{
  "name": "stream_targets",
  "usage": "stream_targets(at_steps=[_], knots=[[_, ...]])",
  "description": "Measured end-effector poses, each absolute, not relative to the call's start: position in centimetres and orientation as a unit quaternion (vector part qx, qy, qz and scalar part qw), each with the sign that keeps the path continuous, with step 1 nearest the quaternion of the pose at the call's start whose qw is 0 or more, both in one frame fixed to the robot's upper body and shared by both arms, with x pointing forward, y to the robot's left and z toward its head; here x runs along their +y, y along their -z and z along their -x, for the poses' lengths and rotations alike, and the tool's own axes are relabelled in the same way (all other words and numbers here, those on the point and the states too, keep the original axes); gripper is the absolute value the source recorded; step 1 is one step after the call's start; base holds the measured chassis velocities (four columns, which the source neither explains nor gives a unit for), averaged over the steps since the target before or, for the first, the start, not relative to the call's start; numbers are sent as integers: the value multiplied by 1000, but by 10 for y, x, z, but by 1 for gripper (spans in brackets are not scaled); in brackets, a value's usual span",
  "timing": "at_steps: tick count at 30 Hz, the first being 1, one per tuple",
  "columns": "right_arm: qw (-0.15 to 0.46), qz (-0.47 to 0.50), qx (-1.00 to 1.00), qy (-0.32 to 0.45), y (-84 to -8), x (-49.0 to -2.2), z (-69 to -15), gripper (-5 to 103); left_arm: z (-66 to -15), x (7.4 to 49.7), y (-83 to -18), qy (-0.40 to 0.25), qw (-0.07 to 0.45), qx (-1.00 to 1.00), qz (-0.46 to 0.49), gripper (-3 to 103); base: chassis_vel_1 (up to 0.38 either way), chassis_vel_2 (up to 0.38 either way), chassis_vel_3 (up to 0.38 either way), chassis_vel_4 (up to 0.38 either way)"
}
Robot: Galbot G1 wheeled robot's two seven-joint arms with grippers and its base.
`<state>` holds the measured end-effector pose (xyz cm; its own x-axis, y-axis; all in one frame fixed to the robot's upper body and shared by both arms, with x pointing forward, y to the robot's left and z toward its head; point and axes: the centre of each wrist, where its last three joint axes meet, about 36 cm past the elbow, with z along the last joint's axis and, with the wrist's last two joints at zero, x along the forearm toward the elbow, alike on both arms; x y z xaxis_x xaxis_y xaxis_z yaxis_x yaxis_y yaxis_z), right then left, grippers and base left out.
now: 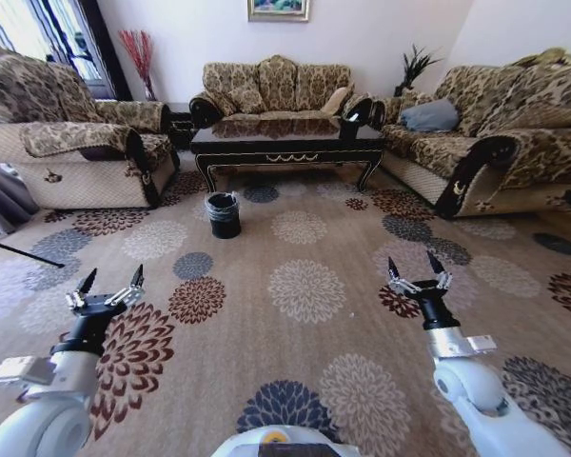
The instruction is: Move to the front of the table and pick up the trash from the floor, then place it into the trash bin.
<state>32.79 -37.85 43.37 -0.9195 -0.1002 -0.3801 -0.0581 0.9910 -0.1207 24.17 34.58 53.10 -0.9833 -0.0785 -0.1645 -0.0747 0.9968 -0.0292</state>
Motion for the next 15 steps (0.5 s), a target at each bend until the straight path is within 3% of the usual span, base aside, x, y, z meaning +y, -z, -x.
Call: stream_targets(at_steps=[15], knots=[[196,38,978,58,-431,-379,-328,100,-243,342,-528,13,84,996,34,100,0,0,0,0]])
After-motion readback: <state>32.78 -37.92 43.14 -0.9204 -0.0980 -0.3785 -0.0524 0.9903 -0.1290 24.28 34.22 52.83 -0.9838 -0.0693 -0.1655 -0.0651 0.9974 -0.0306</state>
